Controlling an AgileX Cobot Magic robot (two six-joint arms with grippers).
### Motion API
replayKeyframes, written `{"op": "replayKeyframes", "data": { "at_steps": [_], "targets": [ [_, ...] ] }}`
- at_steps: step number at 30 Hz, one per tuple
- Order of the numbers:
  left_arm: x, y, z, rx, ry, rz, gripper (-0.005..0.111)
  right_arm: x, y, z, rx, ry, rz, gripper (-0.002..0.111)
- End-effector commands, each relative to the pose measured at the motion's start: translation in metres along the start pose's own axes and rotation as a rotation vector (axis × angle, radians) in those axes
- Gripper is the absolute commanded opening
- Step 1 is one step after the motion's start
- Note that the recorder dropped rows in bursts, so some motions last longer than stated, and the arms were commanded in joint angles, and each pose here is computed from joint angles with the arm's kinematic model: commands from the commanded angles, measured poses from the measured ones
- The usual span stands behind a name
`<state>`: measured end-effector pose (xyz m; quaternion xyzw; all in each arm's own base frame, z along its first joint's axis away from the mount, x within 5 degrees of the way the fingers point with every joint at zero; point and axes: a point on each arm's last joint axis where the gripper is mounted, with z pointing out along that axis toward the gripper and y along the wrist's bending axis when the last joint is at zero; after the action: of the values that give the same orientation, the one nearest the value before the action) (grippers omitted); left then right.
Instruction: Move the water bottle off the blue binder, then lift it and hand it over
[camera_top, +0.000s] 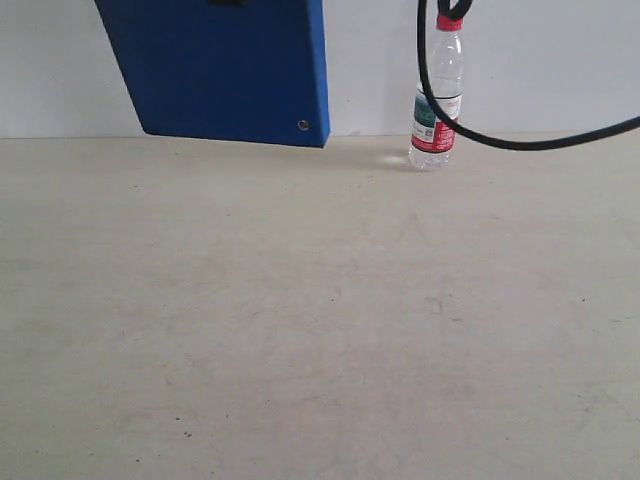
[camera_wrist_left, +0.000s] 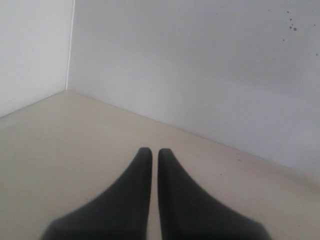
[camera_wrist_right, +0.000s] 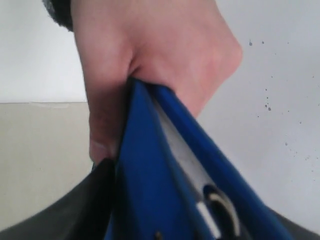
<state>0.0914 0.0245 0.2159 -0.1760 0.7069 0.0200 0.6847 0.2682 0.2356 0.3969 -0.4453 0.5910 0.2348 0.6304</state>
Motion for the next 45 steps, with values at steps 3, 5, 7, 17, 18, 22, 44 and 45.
{"op": "replayKeyframes", "data": {
  "at_steps": [3,5,7,17,18,22,44,45],
  "targets": [
    [-0.002,0.001,-0.001,-0.009,-0.029,0.001,0.004,-0.005,-0.005,-0.005,0.052,-0.006,0.028,0.06],
    [-0.002,0.001,-0.001,-0.009,-0.029,0.001,0.004,-0.006,-0.006,-0.005,0.06,-0.006,0.029,0.058],
    [-0.002,0.001,-0.001,-0.008,-0.027,0.001,0.004,-0.008,-0.007,-0.007,0.076,-0.008,0.03,0.056],
    [-0.001,0.001,-0.001,-0.009,-0.026,-0.007,0.004,-0.09,-0.007,-0.135,0.393,-0.243,0.051,0.042],
    [-0.001,0.001,-0.001,-0.009,-0.026,-0.007,0.004,-0.098,0.002,-0.161,0.393,-0.288,0.034,0.03],
    [-0.001,0.001,-0.001,-0.007,-0.024,-0.007,0.004,-0.099,0.046,-0.263,0.421,-0.454,-0.032,0.001],
    [0.007,-0.005,-0.001,0.059,0.061,0.034,0.004,0.156,0.086,-0.261,0.753,-0.083,0.693,0.001],
    [0.007,-0.005,-0.001,0.066,0.071,0.034,0.004,0.157,0.085,-0.262,0.778,-0.098,0.754,0.001]
  ]
}}
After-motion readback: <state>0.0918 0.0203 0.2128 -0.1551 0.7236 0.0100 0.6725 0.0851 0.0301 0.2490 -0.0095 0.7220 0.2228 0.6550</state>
